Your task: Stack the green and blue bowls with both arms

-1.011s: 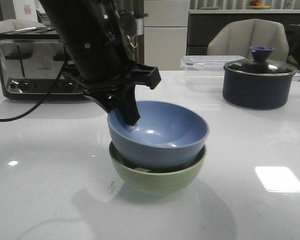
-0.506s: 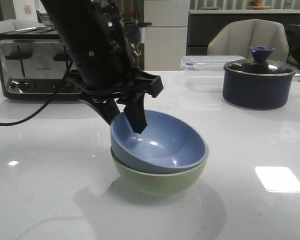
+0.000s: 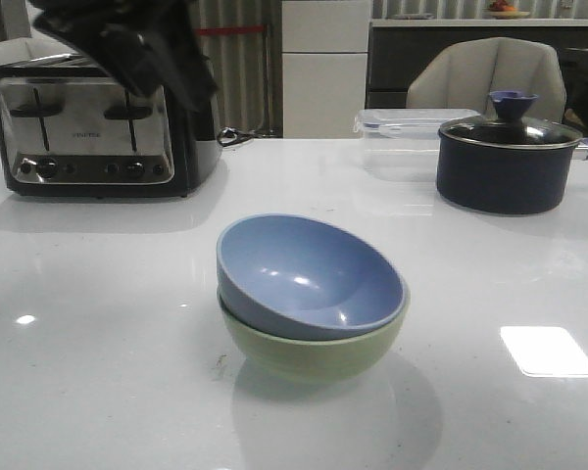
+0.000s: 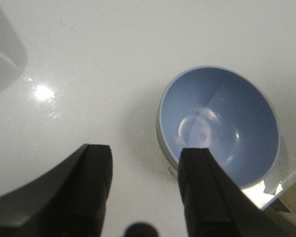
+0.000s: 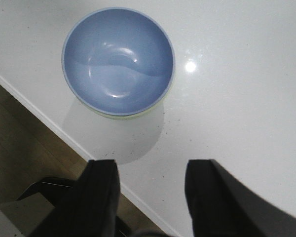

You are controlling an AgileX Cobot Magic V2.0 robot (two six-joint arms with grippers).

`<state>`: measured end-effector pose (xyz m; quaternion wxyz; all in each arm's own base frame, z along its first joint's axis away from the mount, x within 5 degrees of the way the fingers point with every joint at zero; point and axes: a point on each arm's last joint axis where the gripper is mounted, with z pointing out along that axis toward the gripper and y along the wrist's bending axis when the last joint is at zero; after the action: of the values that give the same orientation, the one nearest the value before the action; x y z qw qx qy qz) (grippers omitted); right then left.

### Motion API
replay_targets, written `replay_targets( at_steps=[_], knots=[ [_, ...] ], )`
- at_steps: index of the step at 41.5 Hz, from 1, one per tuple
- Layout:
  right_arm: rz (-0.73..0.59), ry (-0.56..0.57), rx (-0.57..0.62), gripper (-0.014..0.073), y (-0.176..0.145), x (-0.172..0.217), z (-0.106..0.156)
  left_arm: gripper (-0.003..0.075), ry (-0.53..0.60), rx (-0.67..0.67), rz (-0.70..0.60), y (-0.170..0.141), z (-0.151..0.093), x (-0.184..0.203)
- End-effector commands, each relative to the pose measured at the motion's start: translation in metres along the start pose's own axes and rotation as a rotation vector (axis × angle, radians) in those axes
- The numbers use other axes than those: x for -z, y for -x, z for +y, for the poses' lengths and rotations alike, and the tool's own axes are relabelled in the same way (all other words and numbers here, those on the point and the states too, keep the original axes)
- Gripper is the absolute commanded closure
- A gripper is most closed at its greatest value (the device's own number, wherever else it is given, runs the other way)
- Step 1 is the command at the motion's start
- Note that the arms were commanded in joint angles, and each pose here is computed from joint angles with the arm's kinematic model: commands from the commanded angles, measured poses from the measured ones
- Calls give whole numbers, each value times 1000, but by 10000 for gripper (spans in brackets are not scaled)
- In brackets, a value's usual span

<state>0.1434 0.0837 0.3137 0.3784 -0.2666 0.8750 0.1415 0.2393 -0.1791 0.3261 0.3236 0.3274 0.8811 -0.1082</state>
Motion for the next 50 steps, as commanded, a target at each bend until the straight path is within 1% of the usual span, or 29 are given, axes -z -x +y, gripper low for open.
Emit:
replay_targets(
  at_steps=[1, 14, 22, 28, 35, 43, 50],
  knots=[
    [-94, -8, 4, 161, 12, 8, 0, 330, 16, -13, -164, -7, -2, 41],
    [-93, -8, 4, 161, 12, 8, 0, 330, 37, -26, -250, -73, -7, 92],
    [-90, -6, 4, 161, 12, 8, 0, 330, 38, -17, -300, -106, -9, 108],
    [-78, -7, 8, 161, 11, 8, 0, 330, 38, -1, -325, -125, -10, 115],
    [-60, -11, 18, 161, 9, 7, 0, 339, 54, 2, -326, -136, -10, 115],
    [-51, -11, 9, 161, 8, 7, 0, 371, 66, 18, -309, -140, -8, 112],
    [-51, -15, 3, 161, 8, 8, -1, 372, 66, 21, -305, -141, -8, 111]
  ],
)
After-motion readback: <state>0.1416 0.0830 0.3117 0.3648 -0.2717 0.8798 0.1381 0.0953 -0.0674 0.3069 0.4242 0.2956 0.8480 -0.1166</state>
